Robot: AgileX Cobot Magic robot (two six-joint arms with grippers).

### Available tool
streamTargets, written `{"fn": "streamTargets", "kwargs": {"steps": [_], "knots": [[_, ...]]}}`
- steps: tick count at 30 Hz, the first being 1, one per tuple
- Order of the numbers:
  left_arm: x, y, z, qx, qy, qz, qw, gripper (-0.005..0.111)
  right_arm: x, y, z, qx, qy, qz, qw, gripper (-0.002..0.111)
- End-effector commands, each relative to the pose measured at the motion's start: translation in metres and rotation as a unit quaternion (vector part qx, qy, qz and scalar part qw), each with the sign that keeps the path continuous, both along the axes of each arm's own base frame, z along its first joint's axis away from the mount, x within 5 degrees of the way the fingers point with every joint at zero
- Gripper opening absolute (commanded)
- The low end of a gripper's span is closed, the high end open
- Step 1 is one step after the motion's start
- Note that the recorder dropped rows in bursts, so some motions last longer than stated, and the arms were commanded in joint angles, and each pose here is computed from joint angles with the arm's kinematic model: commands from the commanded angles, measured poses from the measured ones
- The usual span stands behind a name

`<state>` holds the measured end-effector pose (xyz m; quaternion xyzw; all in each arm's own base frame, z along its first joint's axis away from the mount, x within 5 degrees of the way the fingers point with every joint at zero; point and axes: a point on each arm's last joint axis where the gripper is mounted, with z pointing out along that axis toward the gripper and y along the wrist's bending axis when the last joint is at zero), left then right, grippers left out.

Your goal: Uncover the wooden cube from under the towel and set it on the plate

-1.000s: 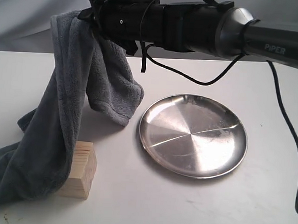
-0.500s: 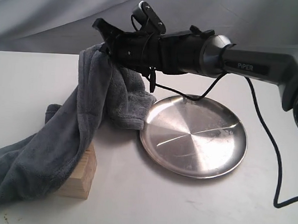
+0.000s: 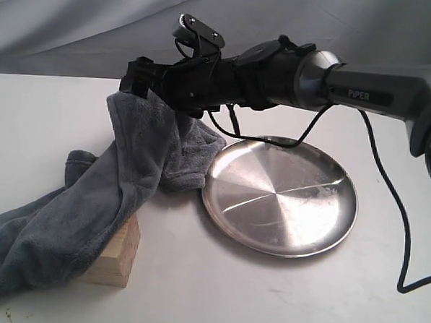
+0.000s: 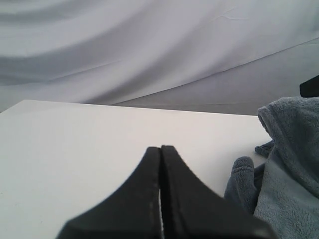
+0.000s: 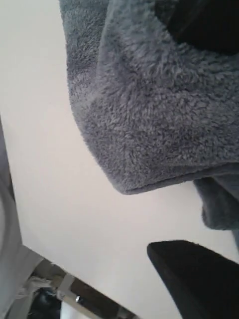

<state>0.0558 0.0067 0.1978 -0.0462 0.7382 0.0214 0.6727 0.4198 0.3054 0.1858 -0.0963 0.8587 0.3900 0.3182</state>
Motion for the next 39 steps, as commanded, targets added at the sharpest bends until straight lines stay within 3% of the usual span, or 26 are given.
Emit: {"fn": "streamTargets", "kwargs": {"steps": [1,5,14,17,20,25,28,30,39], "knots": [[0.000,0.000,-0.001,-0.001,-0.001,0.000,1.000,0.000,-0.002,-0.012,-0.001,-0.073,-0.028,0.082,0.994,0.084],[0.000,0.000,-0.001,-0.001,-0.001,0.000,1.000,0.000,-0.004,-0.018,-0.008,-0.139,-0.054,0.125,0.981,0.084],[0.000,0.000,-0.001,-0.001,-0.001,0.000,1.000,0.000,-0.014,-0.020,-0.015,-0.189,-0.046,0.197,0.961,0.084],[0.000,0.000,-0.001,-0.001,-0.001,0.000,1.000,0.000,-0.018,-0.026,-0.020,-0.246,-0.059,0.246,0.936,0.086],[0.000,0.000,-0.001,-0.001,-0.001,0.000,1.000,0.000,-0.018,-0.034,-0.024,-0.306,-0.074,0.279,0.907,0.097],[0.000,0.000,-0.001,-0.001,-0.001,0.000,1.000,0.000,-0.031,-0.031,-0.001,-0.258,-0.043,0.292,0.920,0.100],[0.000,0.000,-0.001,-0.001,-0.001,0.000,1.000,0.000,-0.056,-0.028,0.024,-0.182,0.048,0.335,0.923,0.099],[0.000,0.000,-0.001,-0.001,-0.001,0.000,1.000,0.000,-0.071,-0.025,0.029,-0.139,0.111,0.374,0.910,0.097],[0.000,0.000,-0.001,-0.001,-0.001,0.000,1.000,0.000,-0.104,0.012,0.028,-0.144,0.074,0.447,0.880,0.091]]}}
